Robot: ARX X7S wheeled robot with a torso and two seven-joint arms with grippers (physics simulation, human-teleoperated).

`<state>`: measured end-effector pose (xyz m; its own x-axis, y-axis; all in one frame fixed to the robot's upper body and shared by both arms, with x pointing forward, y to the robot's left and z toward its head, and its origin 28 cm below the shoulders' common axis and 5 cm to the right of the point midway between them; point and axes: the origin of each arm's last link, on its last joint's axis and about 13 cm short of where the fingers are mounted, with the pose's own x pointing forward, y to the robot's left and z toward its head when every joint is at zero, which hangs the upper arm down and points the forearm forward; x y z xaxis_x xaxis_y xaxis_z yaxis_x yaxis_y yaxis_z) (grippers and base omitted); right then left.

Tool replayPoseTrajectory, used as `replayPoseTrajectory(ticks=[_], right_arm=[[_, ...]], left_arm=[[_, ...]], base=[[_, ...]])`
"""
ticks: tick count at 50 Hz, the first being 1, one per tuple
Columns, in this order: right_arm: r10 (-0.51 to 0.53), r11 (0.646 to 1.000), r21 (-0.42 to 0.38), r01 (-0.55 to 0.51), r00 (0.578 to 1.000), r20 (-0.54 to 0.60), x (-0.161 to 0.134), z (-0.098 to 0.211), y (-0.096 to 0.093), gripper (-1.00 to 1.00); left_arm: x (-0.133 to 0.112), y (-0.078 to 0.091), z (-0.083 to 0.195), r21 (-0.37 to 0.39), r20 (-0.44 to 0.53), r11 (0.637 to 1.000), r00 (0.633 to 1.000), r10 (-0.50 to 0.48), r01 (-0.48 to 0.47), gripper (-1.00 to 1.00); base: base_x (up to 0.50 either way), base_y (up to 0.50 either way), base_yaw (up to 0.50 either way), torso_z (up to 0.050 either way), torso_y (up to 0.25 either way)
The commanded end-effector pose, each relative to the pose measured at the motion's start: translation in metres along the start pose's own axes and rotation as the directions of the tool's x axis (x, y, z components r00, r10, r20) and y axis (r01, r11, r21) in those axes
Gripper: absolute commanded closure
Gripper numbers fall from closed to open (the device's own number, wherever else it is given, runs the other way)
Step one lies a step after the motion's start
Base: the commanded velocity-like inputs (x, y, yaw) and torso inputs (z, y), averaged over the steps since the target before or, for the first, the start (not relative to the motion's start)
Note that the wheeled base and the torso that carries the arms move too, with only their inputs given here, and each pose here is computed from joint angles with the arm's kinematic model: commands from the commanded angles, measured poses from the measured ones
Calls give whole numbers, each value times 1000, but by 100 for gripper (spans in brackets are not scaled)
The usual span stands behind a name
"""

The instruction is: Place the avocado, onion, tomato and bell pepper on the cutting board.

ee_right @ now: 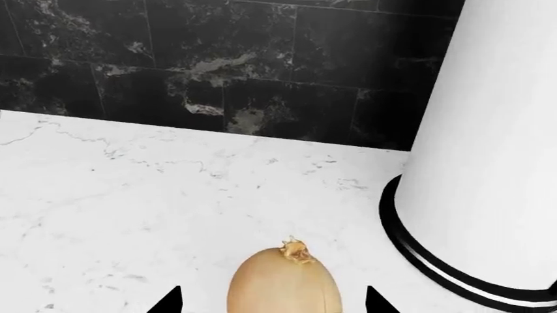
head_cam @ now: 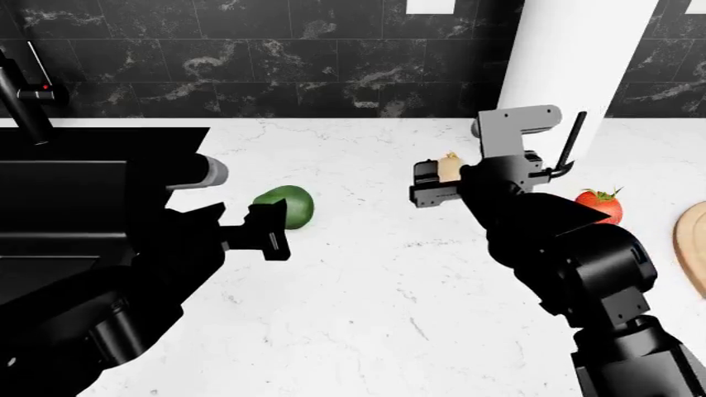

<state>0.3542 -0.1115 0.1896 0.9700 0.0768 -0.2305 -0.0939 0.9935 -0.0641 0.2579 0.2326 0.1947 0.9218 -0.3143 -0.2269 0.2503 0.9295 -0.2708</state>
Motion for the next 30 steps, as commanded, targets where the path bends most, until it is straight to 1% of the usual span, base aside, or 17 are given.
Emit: replayPoseTrajectory(ticks=[1,2,7,17,30], right_arm=[[-22,999,-25,21,1000,-23,16,-11,0,-100],[-22,1000,-19,21,999,-23,17,-11,0,-100],[-28,999,-29,27,999,-26,24,-12,-1,-100],[-15,1000,-21,14,998,-57,34,-18,-2,-100],[4,999,-32,-7,995,-95,38,-25,1,-100]], left_arm=[[3,2,-1,-8,-7,1000,1000,-3,3,-100],[3,2,-1,-18,-16,1000,1000,-7,6,-100],[4,3,-1,-16,-13,1000,1000,1,-1,-100],[3,0,2,-9,-3,1000,1000,-3,2,-100],[2,-1,2,1,6,1000,1000,-10,10,-100]], base=[[0,0,0,0,0],[0,0,0,0,0],[0,0,0,0,0],[0,0,0,0,0],[0,0,0,0,0]])
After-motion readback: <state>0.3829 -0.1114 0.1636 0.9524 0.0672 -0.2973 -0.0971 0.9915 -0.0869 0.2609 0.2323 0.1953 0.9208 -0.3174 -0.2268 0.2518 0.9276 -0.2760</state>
